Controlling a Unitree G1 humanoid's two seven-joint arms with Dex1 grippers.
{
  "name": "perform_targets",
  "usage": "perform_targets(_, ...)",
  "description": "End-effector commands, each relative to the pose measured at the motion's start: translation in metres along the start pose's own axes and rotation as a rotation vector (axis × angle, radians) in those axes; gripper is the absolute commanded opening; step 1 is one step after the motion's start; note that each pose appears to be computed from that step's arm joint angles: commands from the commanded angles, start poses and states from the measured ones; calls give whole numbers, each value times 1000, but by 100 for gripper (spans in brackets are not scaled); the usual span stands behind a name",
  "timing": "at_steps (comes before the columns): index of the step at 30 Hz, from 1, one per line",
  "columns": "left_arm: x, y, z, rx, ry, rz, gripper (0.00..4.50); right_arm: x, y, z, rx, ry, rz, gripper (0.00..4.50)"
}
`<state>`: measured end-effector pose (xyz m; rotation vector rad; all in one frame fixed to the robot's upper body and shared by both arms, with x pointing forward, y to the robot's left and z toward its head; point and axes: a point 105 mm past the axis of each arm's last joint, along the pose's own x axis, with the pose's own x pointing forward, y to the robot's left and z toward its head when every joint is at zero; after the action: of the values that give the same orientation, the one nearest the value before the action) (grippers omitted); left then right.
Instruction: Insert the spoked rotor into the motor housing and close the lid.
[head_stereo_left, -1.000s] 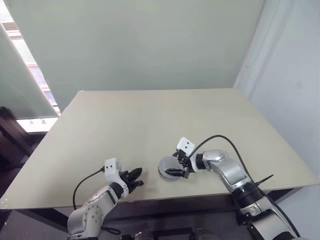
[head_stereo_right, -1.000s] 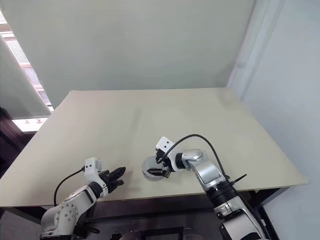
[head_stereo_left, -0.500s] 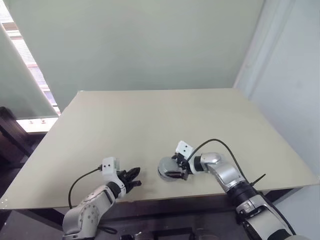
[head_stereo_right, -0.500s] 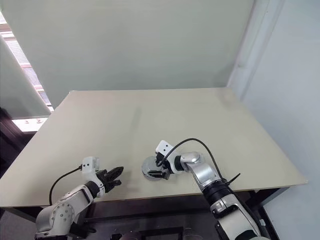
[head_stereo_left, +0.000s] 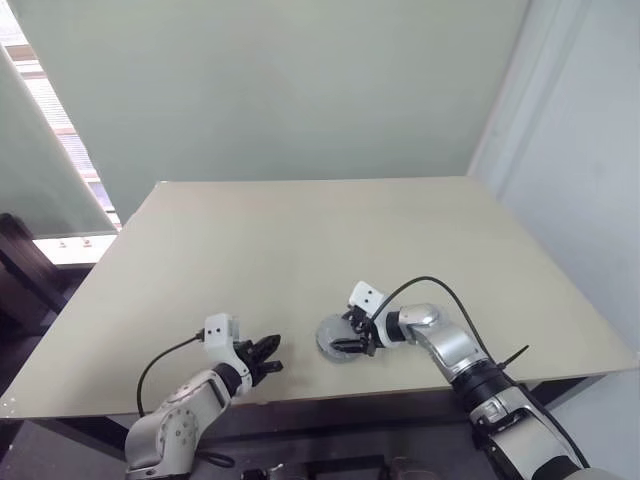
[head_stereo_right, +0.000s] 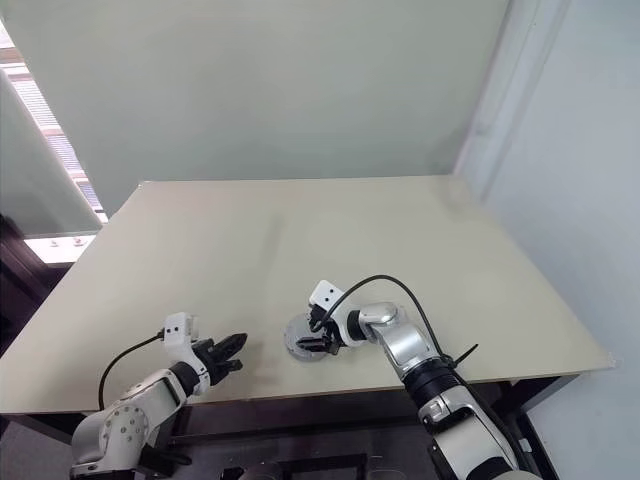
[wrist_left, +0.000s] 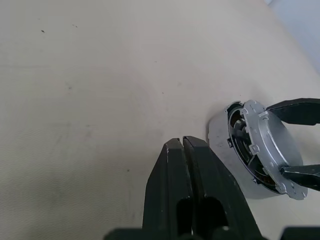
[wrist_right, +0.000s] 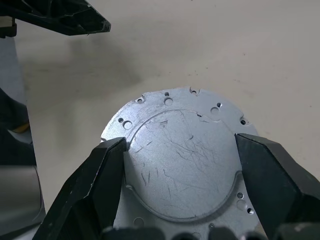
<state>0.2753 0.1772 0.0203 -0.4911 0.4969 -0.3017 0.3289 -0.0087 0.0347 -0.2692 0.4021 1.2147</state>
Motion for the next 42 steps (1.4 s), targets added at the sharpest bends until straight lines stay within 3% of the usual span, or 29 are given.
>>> perform_targets(1, 2, -13, 13, 32, -42, -42, 0, 2, -1, 16, -19, -16, -13, 327)
perform_targets(5, 4, -13, 12, 26, -42, -45, 0, 6, 2, 20, 44, -22, -17, 327)
perform_targets(42, 9, -17, 0, -9, -39, -58, 0, 13, 11, -18, -44, 267, -95, 327)
